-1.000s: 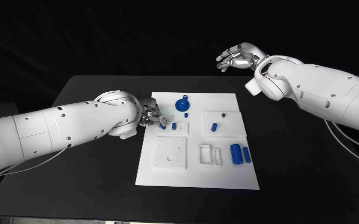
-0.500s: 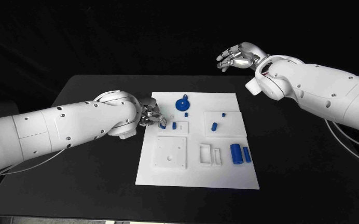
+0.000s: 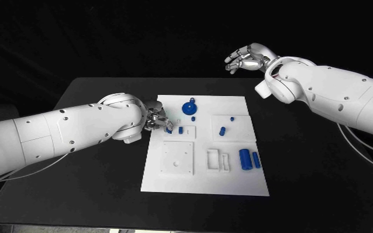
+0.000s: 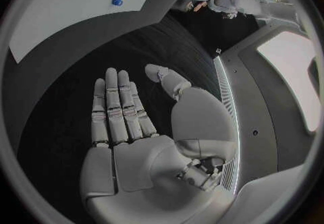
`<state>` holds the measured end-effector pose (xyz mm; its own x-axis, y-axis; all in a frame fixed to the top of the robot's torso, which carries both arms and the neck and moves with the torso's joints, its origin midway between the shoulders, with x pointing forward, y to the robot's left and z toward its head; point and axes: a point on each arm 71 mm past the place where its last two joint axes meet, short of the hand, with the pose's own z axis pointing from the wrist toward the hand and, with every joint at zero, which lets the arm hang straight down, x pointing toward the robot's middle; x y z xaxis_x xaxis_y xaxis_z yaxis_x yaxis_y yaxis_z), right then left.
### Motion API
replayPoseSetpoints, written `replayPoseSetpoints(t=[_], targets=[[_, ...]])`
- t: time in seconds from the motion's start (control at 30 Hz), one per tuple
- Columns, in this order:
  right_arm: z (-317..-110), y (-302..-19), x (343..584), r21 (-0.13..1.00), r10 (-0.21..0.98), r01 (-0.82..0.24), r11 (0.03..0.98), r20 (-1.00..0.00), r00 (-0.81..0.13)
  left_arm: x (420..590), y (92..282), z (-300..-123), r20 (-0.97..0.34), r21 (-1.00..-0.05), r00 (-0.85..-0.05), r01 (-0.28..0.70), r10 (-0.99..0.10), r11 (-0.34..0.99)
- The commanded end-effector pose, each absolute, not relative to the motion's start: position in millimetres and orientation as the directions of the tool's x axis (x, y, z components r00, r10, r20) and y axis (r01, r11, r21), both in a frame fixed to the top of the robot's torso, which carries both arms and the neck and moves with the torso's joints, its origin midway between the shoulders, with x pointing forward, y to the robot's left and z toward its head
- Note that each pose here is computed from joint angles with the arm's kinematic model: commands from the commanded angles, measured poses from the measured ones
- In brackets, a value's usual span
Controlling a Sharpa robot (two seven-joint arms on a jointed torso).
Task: Assemble the parts on the task board
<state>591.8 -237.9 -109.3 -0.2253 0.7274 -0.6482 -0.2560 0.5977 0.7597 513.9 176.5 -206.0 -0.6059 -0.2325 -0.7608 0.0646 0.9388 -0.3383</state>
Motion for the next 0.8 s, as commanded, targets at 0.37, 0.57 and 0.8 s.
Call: replayPoseSetpoints(t=[0.37, 0.57, 0.8], targets=[[-109.3, -236.8, 591.7, 0.760, 0.726, -0.260, 0.595, -0.648, -0.232, 514.1, 172.7, -211.0, -0.739, -0.321, -0.643, 0.075, -0.200, 0.944], [-109.5, -235.7, 591.6, 0.761, 0.726, -0.261, 0.594, -0.647, -0.234, 515.2, 168.5, -210.8, -0.739, -0.320, -0.646, 0.083, -0.193, 0.944], [-109.7, -235.1, 591.6, 0.761, 0.725, -0.262, 0.594, -0.647, -0.235, 516.1, 163.9, -210.6, -0.748, -0.302, -0.643, 0.105, -0.167, 0.948]])
